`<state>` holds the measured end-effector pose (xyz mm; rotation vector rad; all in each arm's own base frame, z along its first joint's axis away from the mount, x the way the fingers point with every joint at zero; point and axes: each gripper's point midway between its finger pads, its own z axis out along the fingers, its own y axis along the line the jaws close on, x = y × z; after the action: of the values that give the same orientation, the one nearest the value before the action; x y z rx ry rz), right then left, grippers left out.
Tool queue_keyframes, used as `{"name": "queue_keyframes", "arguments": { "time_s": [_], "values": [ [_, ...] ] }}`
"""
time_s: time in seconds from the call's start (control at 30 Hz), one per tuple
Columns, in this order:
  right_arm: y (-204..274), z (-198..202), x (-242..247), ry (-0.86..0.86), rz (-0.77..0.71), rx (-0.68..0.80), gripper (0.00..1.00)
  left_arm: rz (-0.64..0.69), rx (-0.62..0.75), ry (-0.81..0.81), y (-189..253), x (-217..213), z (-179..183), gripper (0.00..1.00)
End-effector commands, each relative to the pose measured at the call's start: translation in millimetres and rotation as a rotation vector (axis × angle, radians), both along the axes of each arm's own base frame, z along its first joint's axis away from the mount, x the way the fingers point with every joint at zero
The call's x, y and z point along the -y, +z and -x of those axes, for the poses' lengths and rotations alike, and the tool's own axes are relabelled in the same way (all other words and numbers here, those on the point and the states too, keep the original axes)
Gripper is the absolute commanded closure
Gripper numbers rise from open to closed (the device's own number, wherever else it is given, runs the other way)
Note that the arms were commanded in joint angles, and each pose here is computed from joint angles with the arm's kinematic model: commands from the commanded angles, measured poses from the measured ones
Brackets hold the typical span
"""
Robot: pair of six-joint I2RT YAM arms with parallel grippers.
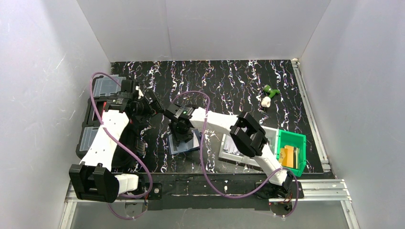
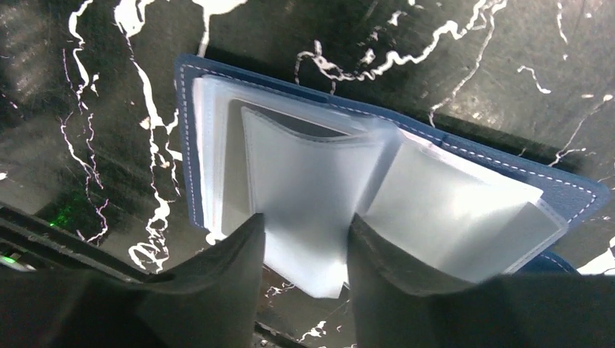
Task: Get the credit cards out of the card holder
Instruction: Remove the credit card from the card holder.
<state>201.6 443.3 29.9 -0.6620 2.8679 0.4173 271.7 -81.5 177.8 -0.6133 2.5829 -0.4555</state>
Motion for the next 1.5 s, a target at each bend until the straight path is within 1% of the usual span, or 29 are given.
{"name": "queue_keyframes", "arguments": {
  "time_s": [0.0, 0.17, 0.23, 0.3, 0.37, 0.47, 0.53, 0.63, 0.7, 0.77, 0.87, 1.03, 1.13, 1.33, 1.47],
  "values": [
    [-38.6, 5.8, 31.5, -0.042, 0.036, -0.106, 0.60, 0.053, -0.114, -0.076, -22.2, 14.2, 29.2, 0.02],
    [-35.7, 4.1, 33.1, -0.052, -0.056, -0.169, 0.73, 0.081, -0.167, -0.121, -42.6, 26.3, 37.6, 0.10],
    [-34.8, 4.4, 31.7, -0.054, -0.094, -0.192, 0.76, 0.080, -0.186, -0.141, -51.2, 31.4, 41.3, 0.15],
    [-33.0, 4.2, 28.5, -0.057, -0.137, -0.214, 0.81, 0.079, -0.208, -0.162, -59.8, 37.2, 45.0, 0.24],
    [-31.0, 3.3, 27.6, -0.065, -0.175, -0.238, 0.84, 0.078, -0.225, -0.175, -68.0, 42.7, 47.8, 0.37],
    [-28.7, 2.9, 27.4, -0.075, -0.223, -0.266, 0.87, 0.074, -0.243, -0.200, -77.8, 51.8, 49.9, 0.56],
    [-24.5, 1.9, 26.1, -0.077, -0.258, -0.277, 0.88, 0.073, -0.256, -0.219, -83.8, 58.9, 49.7, 0.66],
    [-17.9, -0.4, 24.3, -0.072, -0.289, -0.273, 0.88, 0.073, -0.265, -0.246, -90.9, 69.5, 46.8, 0.77],
    [-13.3, -2.1, 22.9, -0.068, -0.302, -0.268, 0.88, 0.060, -0.285, -0.249, -100.1, 72.7, 44.8, 0.82],
    [-8.9, -3.9, 22.0, -0.067, -0.314, -0.265, 0.88, 0.038, -0.310, -0.238, -111.2, 71.2, 42.8, 0.88],
    [-0.8, -6.6, 21.7, -0.069, -0.331, -0.257, 0.88, -0.003, -0.352, -0.214, -129.2, 65.5, 42.6, 0.95],
    [24.7, -12.8, 23.3, -0.073, -0.360, -0.208, 0.81, -0.020, -0.389, -0.199, -147.7, 62.8, 45.1, 1.00],
    [37.6, -18.5, 27.0, -0.079, -0.350, -0.163, 0.75, -0.034, -0.401, -0.198, -152.2, 60.7, 45.9, 1.00],
    [38.6, -23.7, 39.3, -0.099, -0.278, -0.124, 0.62, -0.056, -0.411, -0.200, -155.6, 57.4, 46.3, 1.00],
    [41.5, -23.9, 41.9, -0.103, -0.271, -0.110, 0.58, -0.049, -0.410, -0.208, -154.9, 59.5, 44.8, 1.00]
  ]
}}
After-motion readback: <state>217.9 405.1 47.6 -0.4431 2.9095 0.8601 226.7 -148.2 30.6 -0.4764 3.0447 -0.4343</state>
